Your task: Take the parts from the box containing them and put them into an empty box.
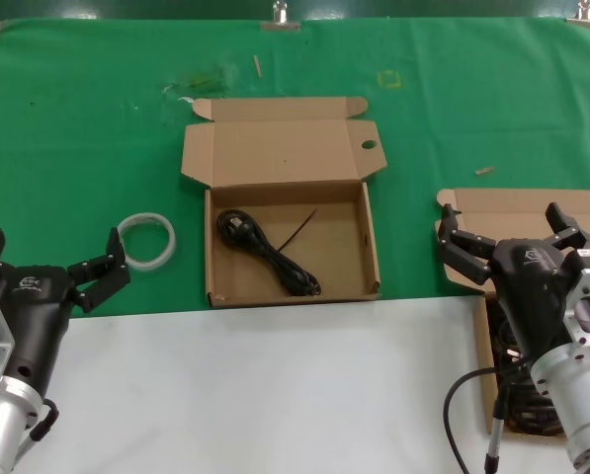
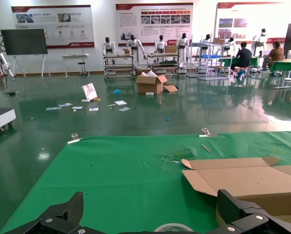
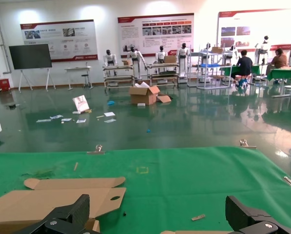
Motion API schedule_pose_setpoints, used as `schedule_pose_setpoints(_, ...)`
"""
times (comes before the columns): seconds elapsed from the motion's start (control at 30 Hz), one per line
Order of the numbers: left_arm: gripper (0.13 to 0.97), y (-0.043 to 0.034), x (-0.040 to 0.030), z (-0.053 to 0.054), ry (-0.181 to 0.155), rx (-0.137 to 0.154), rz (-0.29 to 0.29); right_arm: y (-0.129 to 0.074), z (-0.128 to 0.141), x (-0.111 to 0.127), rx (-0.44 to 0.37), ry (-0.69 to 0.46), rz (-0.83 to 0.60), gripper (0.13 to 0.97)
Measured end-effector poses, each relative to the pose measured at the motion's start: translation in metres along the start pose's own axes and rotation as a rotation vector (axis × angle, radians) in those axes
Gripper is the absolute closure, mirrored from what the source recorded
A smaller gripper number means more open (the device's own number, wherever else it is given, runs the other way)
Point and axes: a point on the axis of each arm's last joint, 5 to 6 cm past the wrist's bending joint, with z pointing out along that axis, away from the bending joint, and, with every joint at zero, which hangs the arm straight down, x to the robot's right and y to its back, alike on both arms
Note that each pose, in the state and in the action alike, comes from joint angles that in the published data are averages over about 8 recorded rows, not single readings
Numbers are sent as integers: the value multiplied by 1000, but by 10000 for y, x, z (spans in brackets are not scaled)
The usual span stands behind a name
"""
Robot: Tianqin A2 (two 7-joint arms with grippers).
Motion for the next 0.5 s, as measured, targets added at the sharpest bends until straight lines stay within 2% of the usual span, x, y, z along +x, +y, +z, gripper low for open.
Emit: schedule_pose_setpoints(0.5,132,0,0,0,0,0,0,0,0,0,0,0,0,130)
